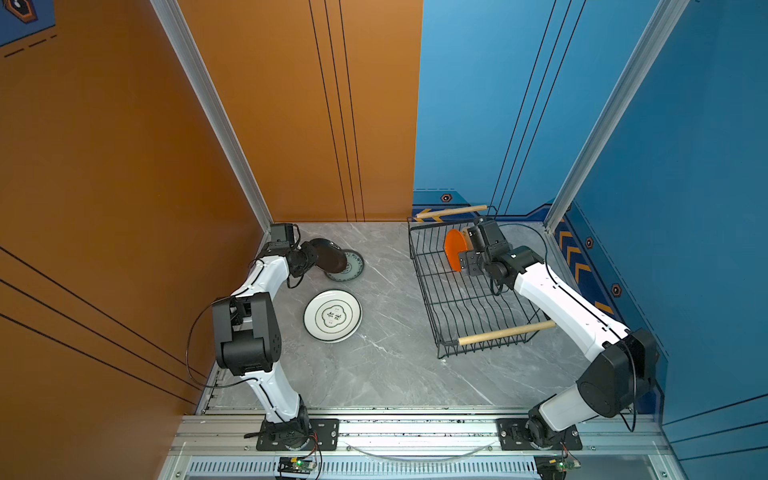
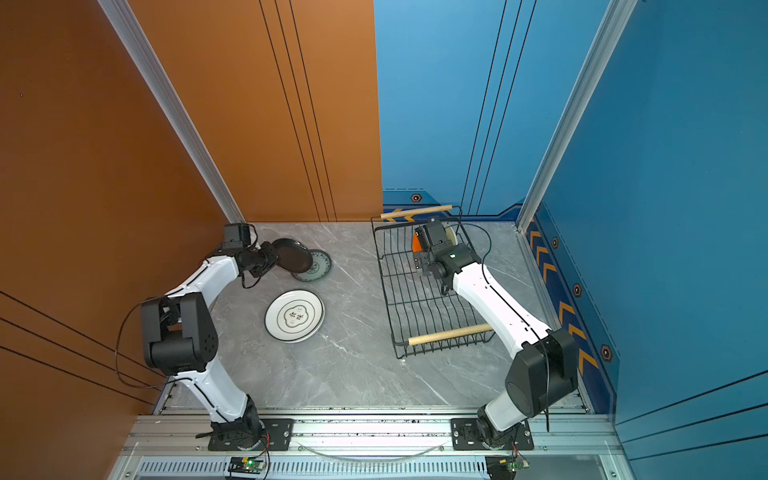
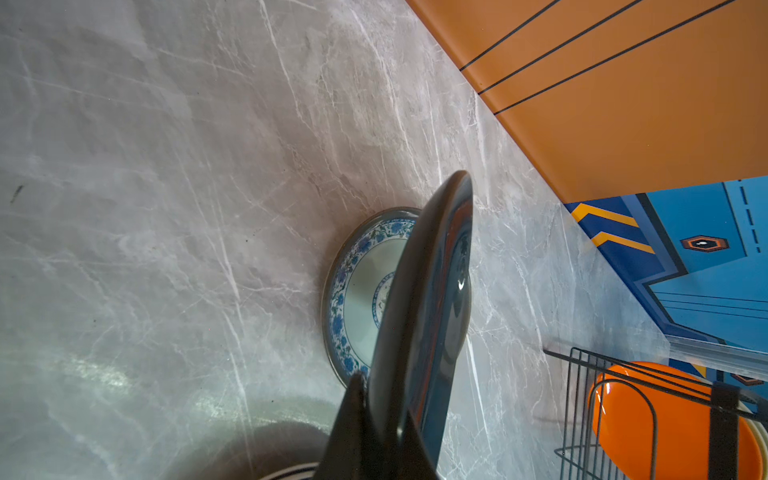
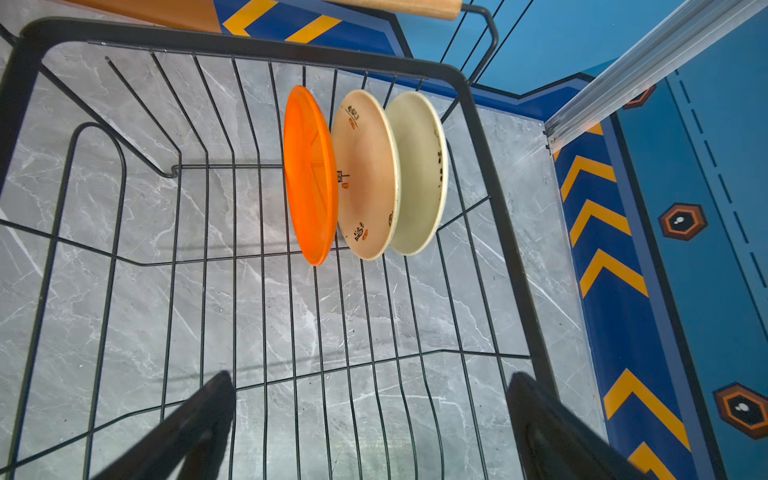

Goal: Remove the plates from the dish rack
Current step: 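Lower the black plate onto the floral plate with the left gripper while the right moves, then open the left gripper and lift it off the black plate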

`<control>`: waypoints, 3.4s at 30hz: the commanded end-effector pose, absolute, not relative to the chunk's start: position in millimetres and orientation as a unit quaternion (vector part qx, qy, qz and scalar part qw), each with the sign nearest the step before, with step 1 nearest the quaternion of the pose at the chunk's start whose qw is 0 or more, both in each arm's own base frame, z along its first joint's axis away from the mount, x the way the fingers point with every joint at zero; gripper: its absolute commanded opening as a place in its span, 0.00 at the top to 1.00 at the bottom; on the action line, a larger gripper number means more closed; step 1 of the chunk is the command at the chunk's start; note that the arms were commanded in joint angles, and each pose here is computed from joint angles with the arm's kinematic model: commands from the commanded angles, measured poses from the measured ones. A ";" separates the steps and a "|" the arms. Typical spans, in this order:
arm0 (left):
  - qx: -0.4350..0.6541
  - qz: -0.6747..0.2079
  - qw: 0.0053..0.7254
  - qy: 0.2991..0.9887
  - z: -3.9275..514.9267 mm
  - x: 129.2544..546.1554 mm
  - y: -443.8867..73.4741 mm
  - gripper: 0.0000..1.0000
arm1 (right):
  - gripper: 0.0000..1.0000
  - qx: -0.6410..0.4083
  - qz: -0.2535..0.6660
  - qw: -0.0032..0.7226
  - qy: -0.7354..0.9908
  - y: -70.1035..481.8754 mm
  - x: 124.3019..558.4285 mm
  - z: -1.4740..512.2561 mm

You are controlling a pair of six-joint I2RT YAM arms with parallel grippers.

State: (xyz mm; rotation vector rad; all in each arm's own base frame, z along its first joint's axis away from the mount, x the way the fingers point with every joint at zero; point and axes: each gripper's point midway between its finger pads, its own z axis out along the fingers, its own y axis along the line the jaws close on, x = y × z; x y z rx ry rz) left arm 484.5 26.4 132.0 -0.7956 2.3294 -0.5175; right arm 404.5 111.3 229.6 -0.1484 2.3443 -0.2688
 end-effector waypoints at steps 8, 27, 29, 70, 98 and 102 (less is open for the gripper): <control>-0.300 -0.181 0.311 0.884 119.6 500.1 35.2 1.00 | 0.00 -0.070 -0.094 0.362 0.925 120.4 401.1 213.4; -0.303 -0.185 0.276 0.893 84.7 510.9 28.4 0.93 | 0.00 -0.082 -0.085 0.355 0.927 129.1 399.9 206.2; -0.304 -0.185 0.274 0.893 82.7 511.0 28.4 0.92 | 0.00 -0.084 -0.084 0.355 0.927 130.3 399.8 206.1; -0.282 -0.193 0.236 0.910 55.3 522.4 -1.5 0.65 | 0.00 -0.100 -0.057 0.340 0.933 138.5 392.0 196.8; -0.251 -0.144 0.219 0.932 65.9 509.7 -7.3 0.43 | 0.00 -0.106 -0.033 0.329 0.938 146.4 389.6 190.5; -0.239 -0.137 0.222 0.935 73.8 507.1 -11.3 0.37 | 0.00 -0.105 -0.021 0.322 0.941 145.8 390.9 186.9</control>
